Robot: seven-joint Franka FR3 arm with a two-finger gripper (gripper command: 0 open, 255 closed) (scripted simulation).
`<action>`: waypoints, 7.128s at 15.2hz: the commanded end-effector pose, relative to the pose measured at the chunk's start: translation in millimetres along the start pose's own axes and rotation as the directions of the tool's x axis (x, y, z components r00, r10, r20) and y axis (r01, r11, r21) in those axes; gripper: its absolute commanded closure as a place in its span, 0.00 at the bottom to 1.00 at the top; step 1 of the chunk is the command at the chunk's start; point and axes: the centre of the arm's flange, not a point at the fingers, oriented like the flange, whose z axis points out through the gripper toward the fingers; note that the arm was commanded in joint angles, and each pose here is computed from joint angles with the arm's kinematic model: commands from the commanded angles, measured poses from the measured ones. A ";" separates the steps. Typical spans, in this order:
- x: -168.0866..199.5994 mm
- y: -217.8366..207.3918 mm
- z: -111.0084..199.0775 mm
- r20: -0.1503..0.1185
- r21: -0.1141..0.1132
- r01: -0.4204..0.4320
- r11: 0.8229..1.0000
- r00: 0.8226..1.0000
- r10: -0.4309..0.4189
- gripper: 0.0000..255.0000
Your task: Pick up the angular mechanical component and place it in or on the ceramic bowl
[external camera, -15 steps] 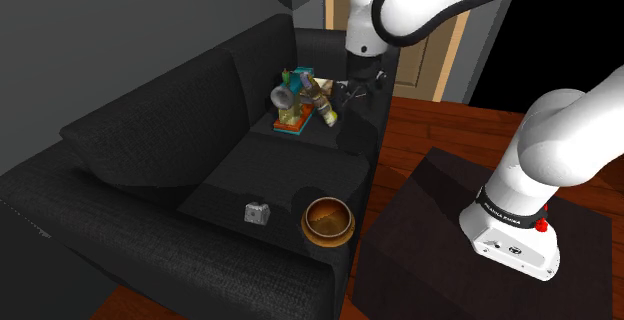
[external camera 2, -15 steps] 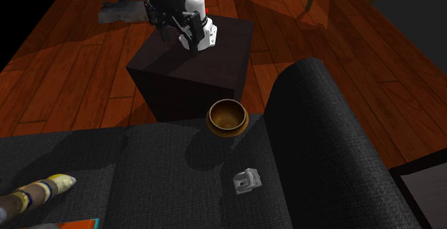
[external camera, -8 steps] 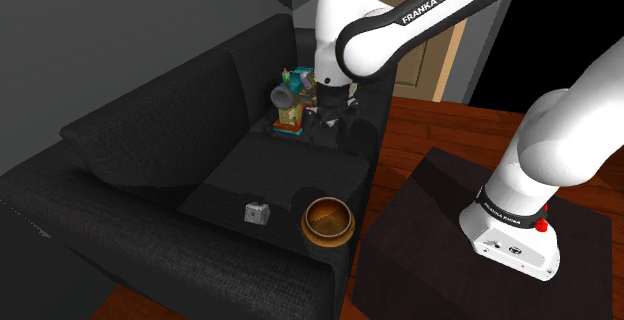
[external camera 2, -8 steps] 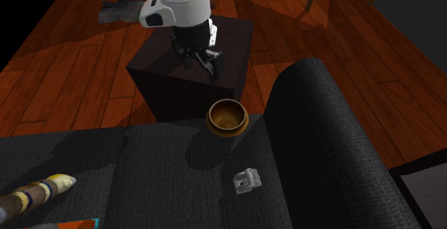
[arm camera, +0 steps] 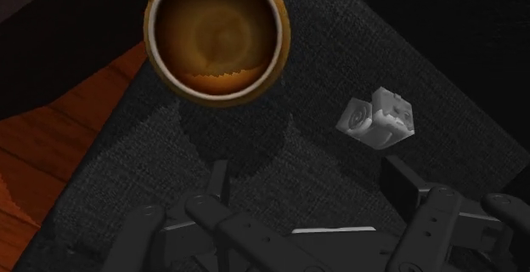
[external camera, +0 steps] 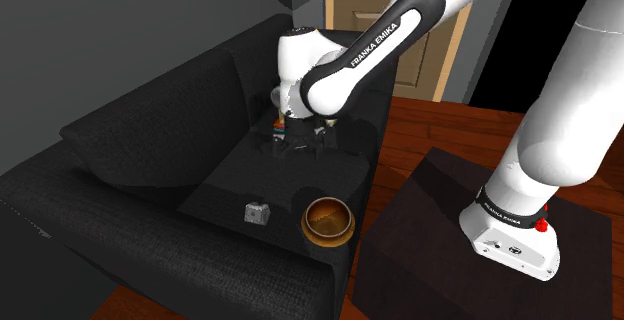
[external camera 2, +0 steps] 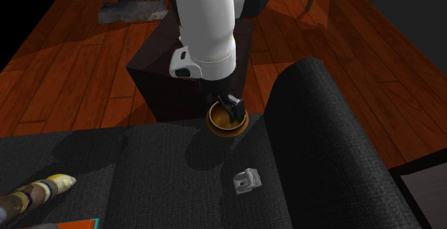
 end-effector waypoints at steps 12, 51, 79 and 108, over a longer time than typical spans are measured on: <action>29.3 -119.2 115.0 0.037 0.012 -0.188 0.982 0.982 0.188 0.00; 144.1 -153.6 191.8 0.210 -0.403 -0.695 0.595 0.563 0.800 0.00; 141.8 -143.3 227.4 0.202 -0.489 -0.732 0.474 0.434 0.878 1.00; 32.7 -85.9 219.7 0.212 -0.013 -0.968 0.250 0.241 0.947 1.00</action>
